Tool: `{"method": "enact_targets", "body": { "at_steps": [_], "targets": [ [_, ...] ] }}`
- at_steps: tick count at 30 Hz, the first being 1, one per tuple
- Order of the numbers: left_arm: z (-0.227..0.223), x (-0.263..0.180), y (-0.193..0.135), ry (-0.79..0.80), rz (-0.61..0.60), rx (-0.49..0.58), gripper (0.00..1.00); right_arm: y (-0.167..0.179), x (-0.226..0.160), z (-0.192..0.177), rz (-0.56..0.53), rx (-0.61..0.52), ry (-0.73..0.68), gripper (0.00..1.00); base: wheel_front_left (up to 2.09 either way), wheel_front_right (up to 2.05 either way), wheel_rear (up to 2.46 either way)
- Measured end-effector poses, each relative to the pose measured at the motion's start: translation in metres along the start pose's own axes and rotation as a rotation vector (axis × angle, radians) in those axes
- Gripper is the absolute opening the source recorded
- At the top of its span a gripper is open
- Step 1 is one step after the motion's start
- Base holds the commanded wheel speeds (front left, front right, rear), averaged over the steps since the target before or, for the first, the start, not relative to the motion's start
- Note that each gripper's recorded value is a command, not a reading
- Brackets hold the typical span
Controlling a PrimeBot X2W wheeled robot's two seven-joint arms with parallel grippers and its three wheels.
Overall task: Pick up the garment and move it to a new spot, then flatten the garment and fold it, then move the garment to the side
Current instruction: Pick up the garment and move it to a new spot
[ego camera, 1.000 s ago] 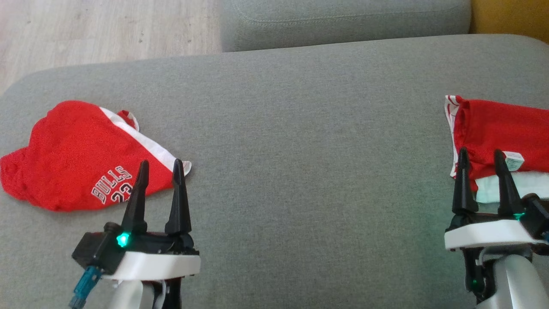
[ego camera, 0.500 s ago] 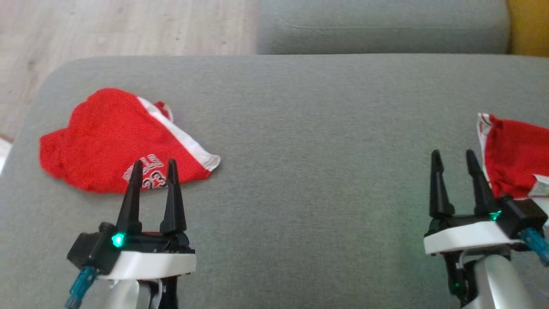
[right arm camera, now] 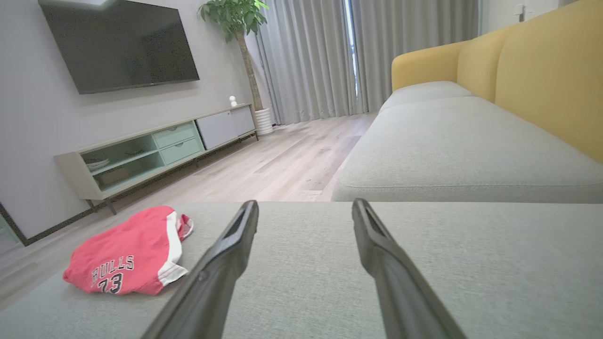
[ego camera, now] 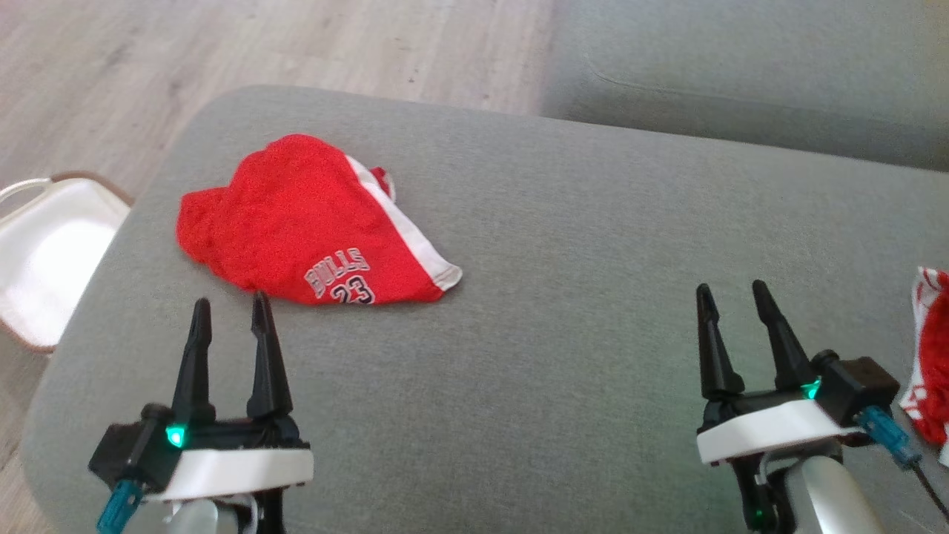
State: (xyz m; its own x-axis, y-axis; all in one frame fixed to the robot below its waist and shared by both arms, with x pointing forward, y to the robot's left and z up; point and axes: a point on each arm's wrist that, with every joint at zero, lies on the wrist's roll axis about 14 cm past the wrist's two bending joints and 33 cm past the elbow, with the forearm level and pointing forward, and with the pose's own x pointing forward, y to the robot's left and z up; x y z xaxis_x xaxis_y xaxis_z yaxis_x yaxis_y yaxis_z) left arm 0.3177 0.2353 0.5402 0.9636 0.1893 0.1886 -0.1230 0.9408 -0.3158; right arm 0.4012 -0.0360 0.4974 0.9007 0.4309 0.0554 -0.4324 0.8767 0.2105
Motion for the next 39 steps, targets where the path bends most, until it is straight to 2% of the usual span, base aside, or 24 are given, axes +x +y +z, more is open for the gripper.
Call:
{"method": "enact_targets", "body": {
  "at_steps": [6,20,25,29,33,39],
  "targets": [
    [0.008,-0.015,0.018,-0.018,0.054,0.014,1.00,0.024,0.005,-0.001,0.067,0.016,0.005,1.00,0.00,0.00,0.00],
    [0.006,-0.018,0.025,-0.012,0.079,0.019,1.00,0.023,0.003,-0.008,0.065,0.025,0.024,1.00,0.00,0.00,0.00],
    [-0.002,-0.007,0.038,0.022,0.105,0.077,1.00,0.014,0.006,-0.017,0.047,0.026,0.043,1.00,0.00,0.00,0.00],
    [-0.006,0.027,0.049,0.047,0.094,0.150,1.00,0.002,0.014,-0.024,0.024,0.018,0.053,1.00,0.00,0.00,0.00],
    [-0.016,0.068,0.072,0.161,0.094,0.252,1.00,-0.011,0.030,-0.024,0.004,0.005,0.039,1.00,0.00,0.00,0.00],
    [-0.058,0.111,0.111,0.472,0.125,0.362,1.00,-0.036,0.047,-0.029,-0.041,-0.015,0.031,1.00,0.00,0.00,0.00]
  ]
}}
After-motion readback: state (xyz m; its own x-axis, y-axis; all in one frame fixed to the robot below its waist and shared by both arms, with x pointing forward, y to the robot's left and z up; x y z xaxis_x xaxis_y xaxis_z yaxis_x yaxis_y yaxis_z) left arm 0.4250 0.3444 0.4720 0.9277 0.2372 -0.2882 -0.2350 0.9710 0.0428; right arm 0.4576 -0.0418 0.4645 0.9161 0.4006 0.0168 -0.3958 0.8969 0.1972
